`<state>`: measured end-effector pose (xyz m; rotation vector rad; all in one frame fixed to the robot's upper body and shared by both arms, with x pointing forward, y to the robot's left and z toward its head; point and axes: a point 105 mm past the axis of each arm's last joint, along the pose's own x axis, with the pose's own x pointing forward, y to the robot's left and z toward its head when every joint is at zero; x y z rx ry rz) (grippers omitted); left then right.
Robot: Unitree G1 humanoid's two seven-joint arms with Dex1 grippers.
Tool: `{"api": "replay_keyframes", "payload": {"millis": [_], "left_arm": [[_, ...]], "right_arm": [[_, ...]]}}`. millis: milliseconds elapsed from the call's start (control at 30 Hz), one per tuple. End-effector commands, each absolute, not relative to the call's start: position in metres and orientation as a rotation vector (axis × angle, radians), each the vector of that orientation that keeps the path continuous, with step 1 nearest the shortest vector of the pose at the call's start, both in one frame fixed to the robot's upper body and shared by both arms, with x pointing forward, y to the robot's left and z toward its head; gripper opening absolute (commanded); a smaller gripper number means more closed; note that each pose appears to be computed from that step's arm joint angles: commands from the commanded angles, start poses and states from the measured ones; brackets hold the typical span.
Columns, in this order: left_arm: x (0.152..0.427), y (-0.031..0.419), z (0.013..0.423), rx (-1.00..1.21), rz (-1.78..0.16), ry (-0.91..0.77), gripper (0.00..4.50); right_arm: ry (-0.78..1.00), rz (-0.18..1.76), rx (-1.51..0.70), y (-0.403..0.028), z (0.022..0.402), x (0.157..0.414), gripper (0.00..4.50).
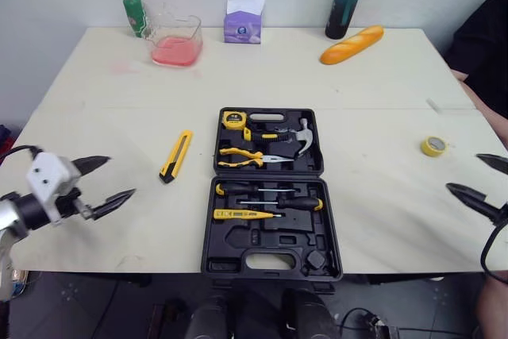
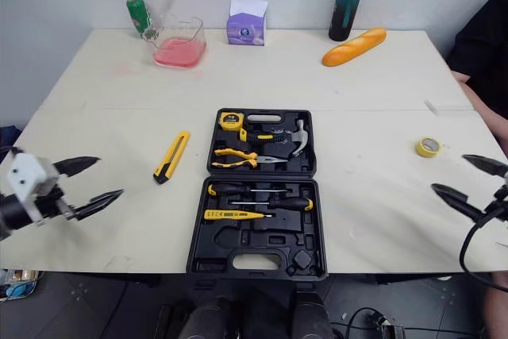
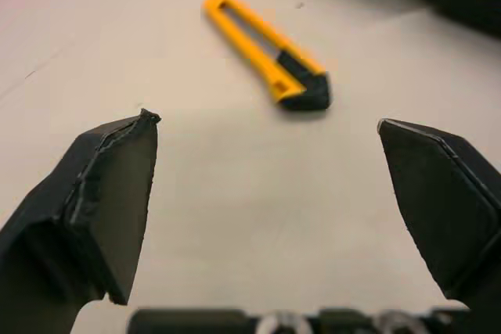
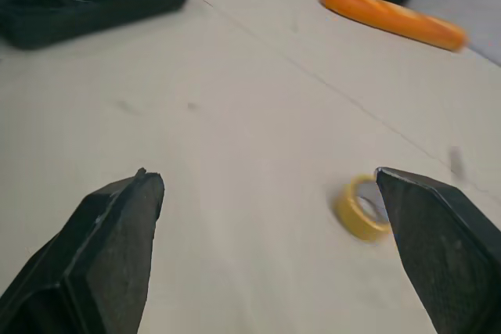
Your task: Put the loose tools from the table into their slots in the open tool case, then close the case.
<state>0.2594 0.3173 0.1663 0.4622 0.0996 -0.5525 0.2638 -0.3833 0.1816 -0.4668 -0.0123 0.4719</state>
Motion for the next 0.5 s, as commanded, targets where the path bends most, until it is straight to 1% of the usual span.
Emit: {"api": "replay_keyframes", "payload": {"millis": [33, 133, 200, 367, 500], "left_arm": [[0.239, 0.350, 0.174, 0.451, -0.378, 0.064, 4.47], [0.226, 0.374, 0.170, 0.440, -0.264, 0.079, 4.47], [0.215, 0.395, 0.166, 0.432, -0.166, 0.101, 4.47], [0.207, 0.402, 0.159, 0.399, -0.129, 0.099, 4.47], [0.212, 0.397, 0.159, 0.402, -0.145, 0.091, 4.47]], "right_arm": [[-0.043, 0.304, -0.503, -0.419, 0.199, 0.260, 4.50], [0.006, 0.239, -0.517, -0.434, 0.193, 0.259, 4.50], [0.004, 0.132, -0.454, -0.450, 0.192, 0.260, 4.50], [0.059, 0.134, -0.460, -0.452, 0.177, 0.261, 4.50], [0.085, 0.129, -0.458, -0.453, 0.169, 0.262, 4.50]]}}
